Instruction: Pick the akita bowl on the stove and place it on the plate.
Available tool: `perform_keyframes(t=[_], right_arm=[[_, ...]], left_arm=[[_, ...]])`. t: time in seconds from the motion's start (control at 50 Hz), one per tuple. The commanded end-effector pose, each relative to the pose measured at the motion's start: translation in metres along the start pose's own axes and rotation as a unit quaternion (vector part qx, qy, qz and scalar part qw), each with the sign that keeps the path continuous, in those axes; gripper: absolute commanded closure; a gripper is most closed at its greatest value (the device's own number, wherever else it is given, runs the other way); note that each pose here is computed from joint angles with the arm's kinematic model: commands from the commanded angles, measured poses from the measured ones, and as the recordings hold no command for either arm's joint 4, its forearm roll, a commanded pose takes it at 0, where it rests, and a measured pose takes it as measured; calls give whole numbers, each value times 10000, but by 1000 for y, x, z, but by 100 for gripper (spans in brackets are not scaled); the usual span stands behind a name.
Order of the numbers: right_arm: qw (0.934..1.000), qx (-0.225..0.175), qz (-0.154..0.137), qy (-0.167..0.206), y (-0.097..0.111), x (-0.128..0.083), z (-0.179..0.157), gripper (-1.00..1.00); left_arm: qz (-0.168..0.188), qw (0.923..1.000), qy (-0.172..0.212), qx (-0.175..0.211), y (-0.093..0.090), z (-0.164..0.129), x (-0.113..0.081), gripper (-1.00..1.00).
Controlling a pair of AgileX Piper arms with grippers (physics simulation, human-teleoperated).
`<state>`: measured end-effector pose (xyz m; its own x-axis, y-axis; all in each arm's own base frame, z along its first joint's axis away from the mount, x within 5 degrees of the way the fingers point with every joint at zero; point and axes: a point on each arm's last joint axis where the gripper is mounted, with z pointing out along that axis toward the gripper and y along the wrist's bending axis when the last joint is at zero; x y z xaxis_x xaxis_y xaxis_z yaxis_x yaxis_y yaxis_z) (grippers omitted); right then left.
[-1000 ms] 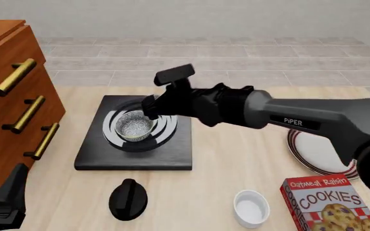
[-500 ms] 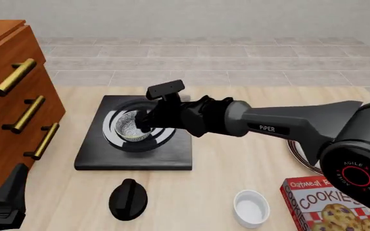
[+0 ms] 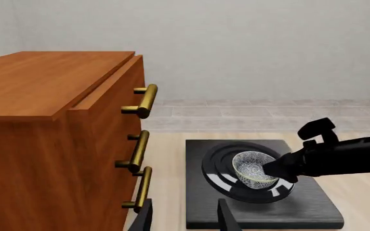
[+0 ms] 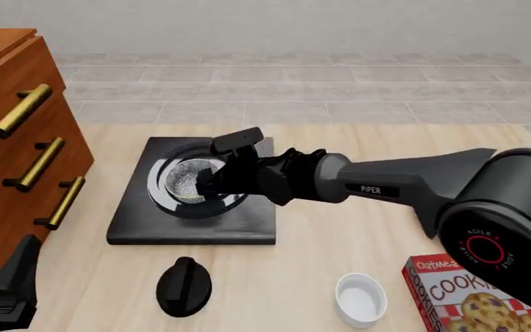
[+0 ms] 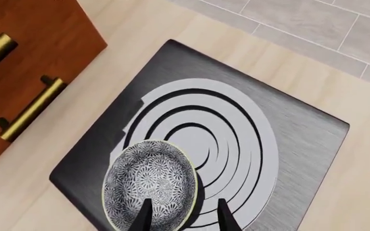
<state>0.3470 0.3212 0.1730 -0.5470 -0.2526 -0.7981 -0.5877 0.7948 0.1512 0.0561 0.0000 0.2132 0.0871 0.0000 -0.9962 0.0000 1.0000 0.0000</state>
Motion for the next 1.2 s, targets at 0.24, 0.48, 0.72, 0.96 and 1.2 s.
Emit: perform_keyframes(t=[0.24, 0.48, 0.72, 0.96, 1.2], right_arm=[[9998, 86, 91, 184, -9, 15, 18, -100], [9996, 126, 136, 218, -14, 19, 23, -100], [9994, 37, -81, 321, -3, 28, 26, -100], [9993, -32, -350, 148, 3, 17, 12, 100], [9989, 7, -413, -240, -3, -9, -26, 100]], left_arm=[[0, 10000, 0, 0, 0, 0, 0, -100], [0, 10000, 0, 0, 0, 0, 0, -100], [0, 10000, 0, 0, 0, 0, 0, -100], [0, 10000, 0, 0, 0, 0, 0, -100], [0, 10000, 0, 0, 0, 0, 0, -100]])
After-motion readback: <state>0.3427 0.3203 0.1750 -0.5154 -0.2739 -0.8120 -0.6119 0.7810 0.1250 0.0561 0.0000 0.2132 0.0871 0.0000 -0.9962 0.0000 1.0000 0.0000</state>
